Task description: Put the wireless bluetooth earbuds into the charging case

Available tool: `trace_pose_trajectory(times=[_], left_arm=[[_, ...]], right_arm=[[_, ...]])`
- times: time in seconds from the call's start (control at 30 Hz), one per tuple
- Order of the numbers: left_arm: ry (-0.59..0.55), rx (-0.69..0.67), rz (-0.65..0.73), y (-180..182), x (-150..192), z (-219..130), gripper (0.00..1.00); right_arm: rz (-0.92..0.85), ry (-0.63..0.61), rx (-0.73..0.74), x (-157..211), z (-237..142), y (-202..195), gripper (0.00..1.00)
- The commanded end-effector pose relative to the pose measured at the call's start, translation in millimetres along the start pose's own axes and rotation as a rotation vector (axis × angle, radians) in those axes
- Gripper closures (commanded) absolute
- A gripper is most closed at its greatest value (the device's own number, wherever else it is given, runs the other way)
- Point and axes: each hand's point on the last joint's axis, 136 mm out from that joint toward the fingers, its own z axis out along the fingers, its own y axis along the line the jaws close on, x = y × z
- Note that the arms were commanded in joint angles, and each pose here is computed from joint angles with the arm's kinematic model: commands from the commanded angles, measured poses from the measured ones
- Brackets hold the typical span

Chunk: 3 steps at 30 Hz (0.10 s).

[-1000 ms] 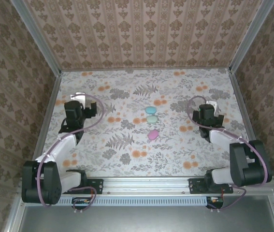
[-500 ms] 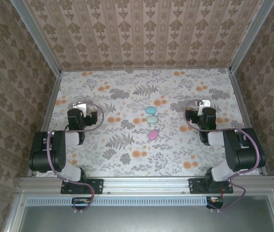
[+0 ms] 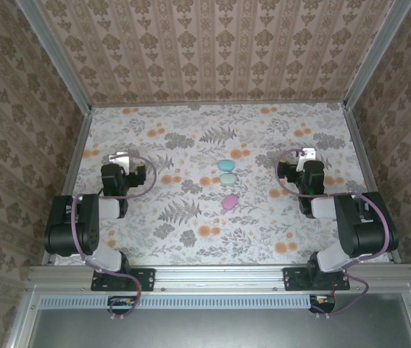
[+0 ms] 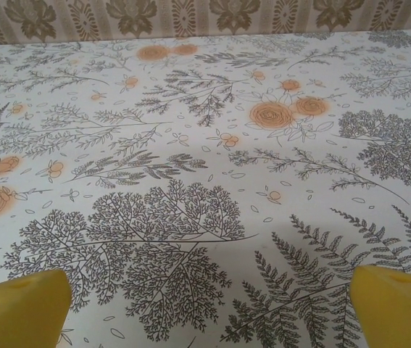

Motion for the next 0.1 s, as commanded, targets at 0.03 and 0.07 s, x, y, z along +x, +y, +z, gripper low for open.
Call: trace_pose_trajectory(times=[0.03,0.07], left_arm=[[-0.042,-0.010,-0.011,1.7,-12.5,-1.0,0.00],[-0.043,-0.011,-0.011,1.7,-12.8,-1.0,0.00]], right_arm=[[-0.011,-0.032,-0.001,-8.0,0.1,1.1,0.00],[-0.011,-0.031,-0.002,-7.8,0.3,1.4,0.00]])
